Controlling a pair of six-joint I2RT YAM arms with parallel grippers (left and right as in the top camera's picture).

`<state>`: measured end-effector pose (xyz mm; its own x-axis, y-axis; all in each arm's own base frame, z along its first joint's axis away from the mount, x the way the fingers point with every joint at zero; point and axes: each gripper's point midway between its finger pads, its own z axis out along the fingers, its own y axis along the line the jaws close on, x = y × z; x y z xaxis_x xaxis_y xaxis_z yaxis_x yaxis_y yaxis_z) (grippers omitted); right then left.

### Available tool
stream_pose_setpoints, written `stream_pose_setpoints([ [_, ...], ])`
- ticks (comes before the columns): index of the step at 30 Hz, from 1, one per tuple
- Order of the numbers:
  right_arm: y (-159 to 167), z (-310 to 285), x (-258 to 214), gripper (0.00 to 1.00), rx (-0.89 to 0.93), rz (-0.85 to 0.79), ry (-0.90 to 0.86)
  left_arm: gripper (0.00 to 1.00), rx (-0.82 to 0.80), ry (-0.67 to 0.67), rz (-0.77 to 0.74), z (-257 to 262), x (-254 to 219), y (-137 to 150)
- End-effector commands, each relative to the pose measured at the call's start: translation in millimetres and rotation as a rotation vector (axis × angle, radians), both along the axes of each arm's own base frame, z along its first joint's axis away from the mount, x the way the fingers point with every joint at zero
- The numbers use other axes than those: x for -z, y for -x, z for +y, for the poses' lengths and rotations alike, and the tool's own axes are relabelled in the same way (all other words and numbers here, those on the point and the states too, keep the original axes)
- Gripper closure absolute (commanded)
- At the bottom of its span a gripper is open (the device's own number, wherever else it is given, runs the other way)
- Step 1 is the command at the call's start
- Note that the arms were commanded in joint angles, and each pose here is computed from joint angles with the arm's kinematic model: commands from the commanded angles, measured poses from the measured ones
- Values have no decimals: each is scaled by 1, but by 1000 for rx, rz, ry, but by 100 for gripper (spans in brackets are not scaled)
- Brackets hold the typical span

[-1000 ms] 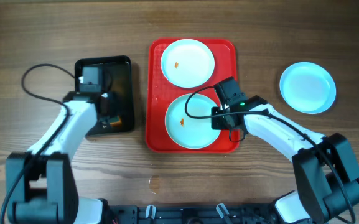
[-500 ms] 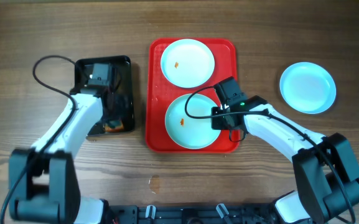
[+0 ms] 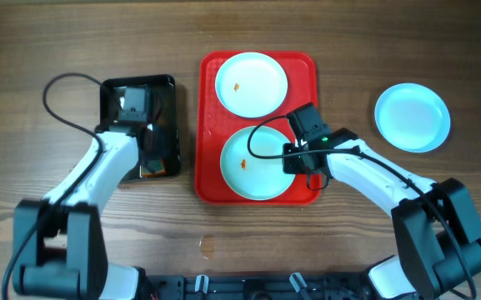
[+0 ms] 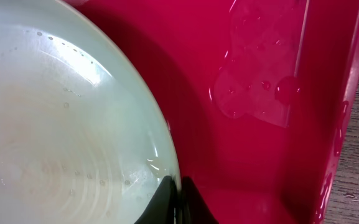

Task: Clean dirty plates on tray and stack at the side
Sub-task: 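Grasp the sponge in the black tray with the left gripper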

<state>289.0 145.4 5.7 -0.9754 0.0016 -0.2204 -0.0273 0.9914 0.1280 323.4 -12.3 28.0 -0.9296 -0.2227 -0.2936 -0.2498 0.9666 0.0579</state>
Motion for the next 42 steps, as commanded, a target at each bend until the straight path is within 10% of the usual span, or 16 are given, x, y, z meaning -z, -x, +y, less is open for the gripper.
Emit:
stream_pose_setpoints([
  [1,8,-3,4,96,-17,18,12,73,6,-13,89,1,34,18],
  [3,8,-3,4,96,-17,16,11,96,9,-5,94,-1,38,17],
  [16,8,-3,4,96,-16,16,10,96,18,8,-56,-3,-42,-7],
  [31,7,-2,4,96,-17,12,9,96,16,8,-11,-3,33,-4],
  [42,7,-2,4,96,-21,12,10,96,9,27,-107,-5,-61,-12],
])
